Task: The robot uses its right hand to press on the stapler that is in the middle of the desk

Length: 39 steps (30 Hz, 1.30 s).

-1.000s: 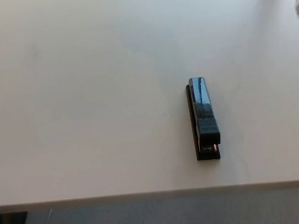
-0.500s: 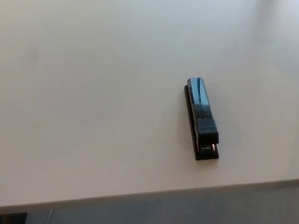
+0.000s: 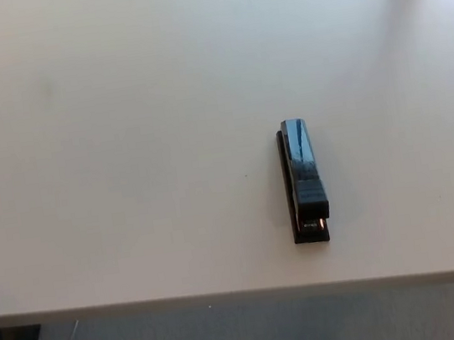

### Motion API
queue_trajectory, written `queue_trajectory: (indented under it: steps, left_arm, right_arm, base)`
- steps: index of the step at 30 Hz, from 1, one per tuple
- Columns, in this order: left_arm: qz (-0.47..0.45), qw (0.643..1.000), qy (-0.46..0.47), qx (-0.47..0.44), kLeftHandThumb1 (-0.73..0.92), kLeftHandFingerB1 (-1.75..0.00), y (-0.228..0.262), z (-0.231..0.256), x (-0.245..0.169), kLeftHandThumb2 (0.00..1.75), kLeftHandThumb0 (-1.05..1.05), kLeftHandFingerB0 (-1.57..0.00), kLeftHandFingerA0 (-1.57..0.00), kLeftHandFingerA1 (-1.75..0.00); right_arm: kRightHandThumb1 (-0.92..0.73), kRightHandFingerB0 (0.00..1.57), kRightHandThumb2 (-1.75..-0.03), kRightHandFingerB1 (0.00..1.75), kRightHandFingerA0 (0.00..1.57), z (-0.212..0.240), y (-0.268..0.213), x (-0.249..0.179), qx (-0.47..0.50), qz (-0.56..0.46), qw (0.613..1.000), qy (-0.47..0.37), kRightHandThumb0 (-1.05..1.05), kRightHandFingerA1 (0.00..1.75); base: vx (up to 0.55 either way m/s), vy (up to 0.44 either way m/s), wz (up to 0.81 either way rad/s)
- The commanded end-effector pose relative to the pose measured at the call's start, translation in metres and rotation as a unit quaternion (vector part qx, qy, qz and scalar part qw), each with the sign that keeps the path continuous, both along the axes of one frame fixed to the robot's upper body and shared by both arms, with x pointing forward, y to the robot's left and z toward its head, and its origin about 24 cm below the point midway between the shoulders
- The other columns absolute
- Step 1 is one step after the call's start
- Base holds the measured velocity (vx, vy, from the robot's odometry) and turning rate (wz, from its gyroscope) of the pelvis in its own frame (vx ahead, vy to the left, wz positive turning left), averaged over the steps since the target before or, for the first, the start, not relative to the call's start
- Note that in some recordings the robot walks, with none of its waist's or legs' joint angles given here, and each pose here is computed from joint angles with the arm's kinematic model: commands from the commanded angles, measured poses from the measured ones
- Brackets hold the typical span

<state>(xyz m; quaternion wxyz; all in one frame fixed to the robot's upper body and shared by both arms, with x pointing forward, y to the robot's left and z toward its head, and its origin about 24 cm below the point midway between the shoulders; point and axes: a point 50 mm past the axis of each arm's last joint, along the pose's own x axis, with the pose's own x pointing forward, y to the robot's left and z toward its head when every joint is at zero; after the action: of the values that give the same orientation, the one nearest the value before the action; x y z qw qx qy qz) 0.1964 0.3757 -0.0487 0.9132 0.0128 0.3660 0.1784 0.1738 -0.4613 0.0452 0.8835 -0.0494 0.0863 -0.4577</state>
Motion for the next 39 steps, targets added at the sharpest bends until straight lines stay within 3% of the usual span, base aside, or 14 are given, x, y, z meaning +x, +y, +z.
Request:
queue_trajectory:
  steps: [1, 4, 6, 8, 19, 20, 21, 23, 26, 27, 33, 34, 38, 39]
  left_arm:
    - [0.013, 1.000, 0.020, -0.002, 0.76, -0.46, 0.003, -0.006, -0.013, 1.22, -0.26, 0.00, 0.00, -0.47]
    - [0.013, 1.000, 0.024, -0.001, 0.92, -0.31, 0.003, -0.007, -0.015, 0.84, -0.51, -0.08, -0.10, -0.33]
    - [0.019, 0.999, 0.030, -0.001, 0.84, -0.33, 0.002, -0.008, -0.016, 1.04, -0.57, -0.03, -0.03, -0.37]
    - [0.025, 0.999, 0.028, -0.003, 0.74, -0.46, 0.003, -0.008, -0.017, 1.21, -0.27, 0.00, 0.00, -0.46]
    - [0.013, 0.999, 0.033, 0.004, 0.84, -0.36, 0.001, -0.011, -0.019, 1.03, -0.56, -0.03, -0.02, -0.36]
    - [0.014, 0.999, 0.033, 0.002, 0.86, -0.33, 0.001, -0.010, -0.019, 1.05, -0.56, -0.03, -0.02, -0.32]
    - [0.014, 0.999, 0.031, -0.001, 0.85, -0.36, 0.002, -0.010, -0.019, 1.04, -0.57, -0.03, -0.03, -0.36]
    - [0.017, 0.999, 0.030, 0.002, 0.75, -0.46, 0.001, -0.011, -0.020, 1.21, -0.27, 0.00, 0.00, -0.47]
    - [0.020, 0.999, 0.028, 0.003, 0.75, -0.46, 0.002, -0.010, -0.018, 1.21, -0.27, 0.00, 0.00, -0.47]
    - [0.019, 0.999, 0.027, 0.001, 0.84, -0.36, 0.001, -0.010, -0.019, 1.02, -0.56, -0.02, -0.03, -0.39]
    - [0.010, 1.000, 0.027, 0.006, 0.74, -0.46, -0.001, -0.010, -0.015, 1.21, -0.27, 0.00, 0.00, -0.47]
    - [0.001, 1.000, 0.017, 0.008, 0.86, -0.34, 0.000, -0.005, -0.010, 1.05, -0.56, -0.03, -0.03, -0.34]
    - [0.002, 1.000, 0.011, 0.001, 0.92, -0.30, 0.000, -0.006, -0.011, 0.83, -0.50, -0.07, -0.11, -0.33]
    - [0.002, 1.000, 0.013, 0.001, 0.75, -0.46, -0.001, -0.007, -0.011, 1.22, -0.27, 0.00, 0.00, -0.47]
  right_arm:
    - [-0.75, 0.87, -0.71, 1.18, 1.27, -0.048, 0.009, -0.045, 0.038, -0.066, 0.993, 0.095, -0.19, 1.11]
    - [-0.75, 0.88, -0.62, 1.12, 1.25, -0.075, 0.021, -0.065, 0.068, -0.078, 0.980, 0.168, -0.25, 1.08]
    - [-0.73, 0.86, -0.64, 1.06, 1.19, -0.094, 0.033, -0.077, 0.077, -0.080, 0.964, 0.241, -0.22, 1.07]
    - [-0.72, 0.75, -0.61, 0.53, 1.13, -0.108, 0.044, -0.083, 0.092, -0.073, 0.952, 0.281, -0.19, 0.92]
    - [-0.59, 0.68, -0.57, 0.46, 1.03, -0.157, 0.098, -0.096, 0.219, 0.114, 0.859, 0.448, -0.16, 0.56]
    - [-0.60, 0.69, -0.58, 0.45, 0.94, -0.158, 0.101, -0.091, 0.237, 0.128, 0.850, 0.453, -0.27, 0.52]
    - [-0.55, 0.34, -0.90, 0.48, 0.41, -0.158, 0.105, -0.083, 0.250, 0.165, 0.827, 0.476, -0.54, 0.53]
    - [-0.78, 0.16, -0.63, 0.24, 0.11, -0.154, 0.108, -0.065, 0.202, 0.261, 0.783, 0.528, -0.72, 0.29]
    - [-0.72, 0.12, -1.02, 0.12, 0.00, -0.146, 0.116, -0.034, 0.233, 0.299, 0.799, 0.467, -0.95, 0.08]
    - [-0.70, 0.09, -1.02, 0.19, 0.00, -0.144, 0.118, -0.027, 0.236, 0.304, 0.803, 0.455, -0.92, 0.08]
    - [-0.71, 0.04, -1.04, 0.03, 0.00, -0.132, 0.128, 0.010, 0.237, 0.336, 0.827, 0.382, -0.99, 0.03]
    - [-0.70, 0.00, -1.04, 0.01, 0.00, -0.129, 0.131, 0.020, 0.235, 0.338, 0.833, 0.369, -0.99, 0.04]
    - [-0.71, 0.00, -1.05, 0.00, 0.00, -0.121, 0.140, 0.042, 0.229, 0.348, 0.842, 0.342, -1.03, 0.03]
    - [-0.72, 0.01, -1.07, 0.02, 0.00, -0.120, 0.142, 0.045, 0.227, 0.349, 0.844, 0.339, -1.04, 0.03]
  base:
    - [0.00, 0.000, 0.00]
    - [0.00, 0.000, 0.00]
    - [0.00, 0.000, 0.00]
    - [0.00, 0.000, 0.00]
    - [0.00, 0.000, 0.00]
    - [0.00, 0.000, 0.00]
    - [0.00, 0.000, 0.00]
    - [0.00, 0.000, 0.00]
    - [0.00, 0.000, 0.00]
    - [0.00, 0.000, 0.00]
    - [0.00, 0.000, 0.00]
    - [0.00, 0.000, 0.00]
    - [0.00, 0.000, 0.00]
    - [0.00, 0.000, 0.00]
